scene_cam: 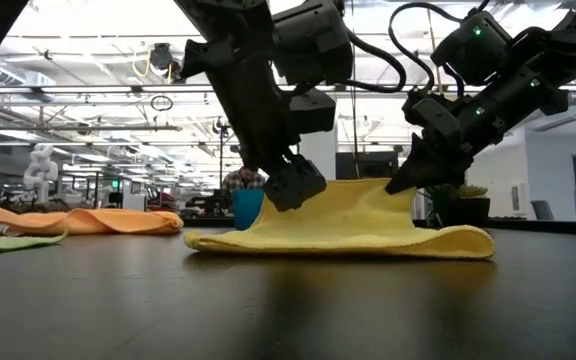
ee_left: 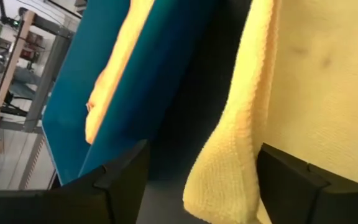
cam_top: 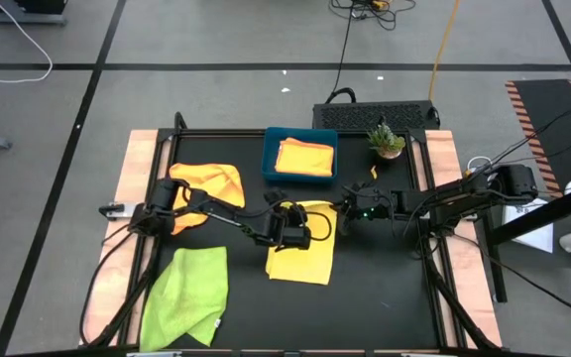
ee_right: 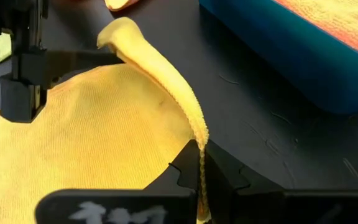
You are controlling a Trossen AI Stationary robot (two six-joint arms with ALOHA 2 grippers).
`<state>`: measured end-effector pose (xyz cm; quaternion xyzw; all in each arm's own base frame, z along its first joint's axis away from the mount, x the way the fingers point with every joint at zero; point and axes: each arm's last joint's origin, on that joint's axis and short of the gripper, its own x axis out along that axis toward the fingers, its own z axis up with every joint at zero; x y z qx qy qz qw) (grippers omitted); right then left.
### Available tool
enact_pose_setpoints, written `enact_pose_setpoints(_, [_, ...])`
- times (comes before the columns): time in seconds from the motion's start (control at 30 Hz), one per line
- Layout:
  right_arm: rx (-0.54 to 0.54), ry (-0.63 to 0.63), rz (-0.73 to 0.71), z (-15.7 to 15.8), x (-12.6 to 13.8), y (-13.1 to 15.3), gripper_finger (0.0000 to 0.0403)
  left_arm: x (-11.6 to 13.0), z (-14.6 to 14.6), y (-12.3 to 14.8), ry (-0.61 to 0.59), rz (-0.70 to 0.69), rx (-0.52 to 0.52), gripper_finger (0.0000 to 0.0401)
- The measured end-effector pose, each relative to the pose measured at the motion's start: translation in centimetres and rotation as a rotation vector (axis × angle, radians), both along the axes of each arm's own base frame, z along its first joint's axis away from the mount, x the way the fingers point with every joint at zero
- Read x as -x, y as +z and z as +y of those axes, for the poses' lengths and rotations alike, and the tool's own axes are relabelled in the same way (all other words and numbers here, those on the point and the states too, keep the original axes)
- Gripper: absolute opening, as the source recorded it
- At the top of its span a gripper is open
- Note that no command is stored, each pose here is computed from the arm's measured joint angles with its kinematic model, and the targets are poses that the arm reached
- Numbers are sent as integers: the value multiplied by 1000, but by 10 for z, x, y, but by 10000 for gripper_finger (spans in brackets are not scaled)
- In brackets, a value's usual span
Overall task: Fold microfiber towels
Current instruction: Fold the yellow microfiber cloth
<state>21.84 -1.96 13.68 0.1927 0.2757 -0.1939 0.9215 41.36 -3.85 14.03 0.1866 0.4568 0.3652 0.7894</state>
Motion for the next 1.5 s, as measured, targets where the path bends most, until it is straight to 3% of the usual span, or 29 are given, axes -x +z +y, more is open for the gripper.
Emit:
enact_pose_setpoints(0.2, [0,0,0,0,0,0,6,0,1,-1,-8,9,18,199])
enact_pose_setpoints(0.57, [0,0,0,0,0,0,6,-1,1,-2,-97,106,12,11])
enact_pose_setpoints(0.83, [-9,58,-39,2,-2,4,6,6,0,2,-138,202,0,5])
enact_pose_setpoints(1.2, [55,187,-173,18,5,33,5,25,0,62,-170,165,11,2])
enact_pose_setpoints(1.5, [128,208,-201,34,11,43,1,35,0,86,-243,157,83,1])
